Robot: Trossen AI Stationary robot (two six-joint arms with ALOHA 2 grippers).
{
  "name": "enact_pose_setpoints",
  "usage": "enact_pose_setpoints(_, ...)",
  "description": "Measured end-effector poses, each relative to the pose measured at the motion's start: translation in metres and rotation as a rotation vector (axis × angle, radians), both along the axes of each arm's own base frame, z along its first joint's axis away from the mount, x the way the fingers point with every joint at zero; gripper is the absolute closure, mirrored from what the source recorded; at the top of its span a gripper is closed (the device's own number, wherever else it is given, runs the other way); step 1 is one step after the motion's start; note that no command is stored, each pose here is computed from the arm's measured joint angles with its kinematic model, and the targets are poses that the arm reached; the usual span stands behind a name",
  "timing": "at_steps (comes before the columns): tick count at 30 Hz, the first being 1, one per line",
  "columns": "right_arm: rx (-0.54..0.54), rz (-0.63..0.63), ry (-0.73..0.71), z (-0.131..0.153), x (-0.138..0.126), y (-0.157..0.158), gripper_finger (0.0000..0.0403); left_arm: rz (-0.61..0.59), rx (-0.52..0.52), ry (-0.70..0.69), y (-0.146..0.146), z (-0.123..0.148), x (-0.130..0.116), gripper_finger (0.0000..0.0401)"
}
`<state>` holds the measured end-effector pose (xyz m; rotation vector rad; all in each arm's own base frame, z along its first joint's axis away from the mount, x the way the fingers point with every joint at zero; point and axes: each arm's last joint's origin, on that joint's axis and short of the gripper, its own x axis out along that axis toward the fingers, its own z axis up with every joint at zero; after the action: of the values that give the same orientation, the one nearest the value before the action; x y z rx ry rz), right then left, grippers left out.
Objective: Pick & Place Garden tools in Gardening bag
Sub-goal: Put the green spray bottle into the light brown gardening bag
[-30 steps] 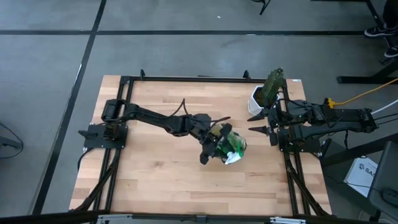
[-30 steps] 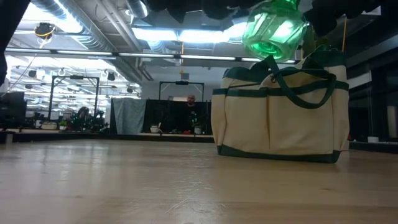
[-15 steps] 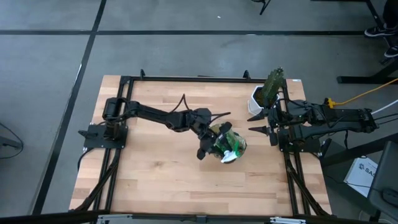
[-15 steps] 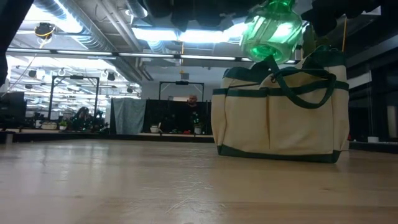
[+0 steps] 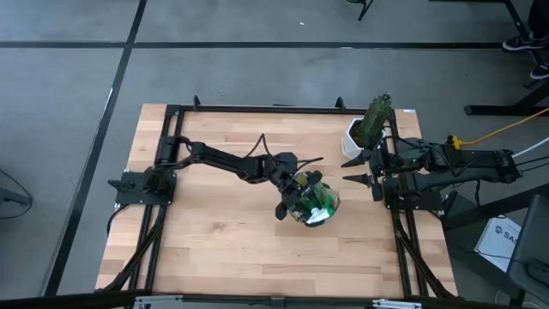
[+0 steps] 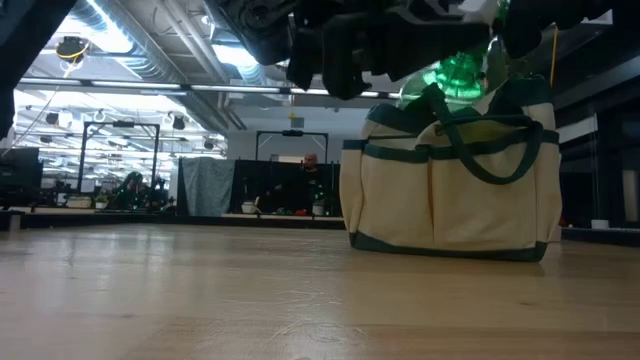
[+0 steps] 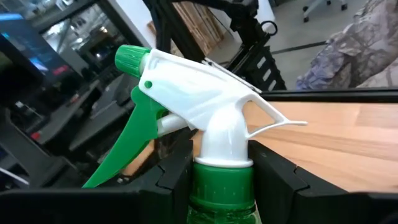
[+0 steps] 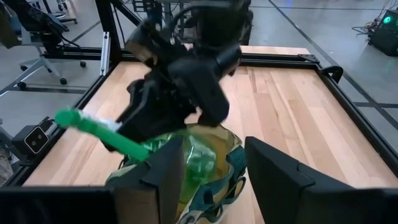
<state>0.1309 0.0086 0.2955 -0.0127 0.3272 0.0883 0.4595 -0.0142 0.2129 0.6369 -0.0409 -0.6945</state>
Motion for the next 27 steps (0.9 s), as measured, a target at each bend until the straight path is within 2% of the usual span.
enact_pose_setpoints(10, 0.0, 0.0, 0.0, -0.0001, 0.0, 0.0, 0.0231, 0.016, -0.062, 0.071, 0.0008, -0.0054, 0.0007, 0.0274)
enact_pose_setpoints(17, 0.0, 0.0, 0.001, -0.0001, 0.0, 0.0, 0.0231, 0.147, -0.091, 0.162, 0.0041, -0.011, 0.0013, 0.0274)
enact_pose_setpoints(27, 0.0, 0.0, 0.0, -0.0001, 0.0, 0.0, 0.0231, 0.19, -0.201, 0.248, 0.0044, -0.0119, 0.0012, 0.0274)
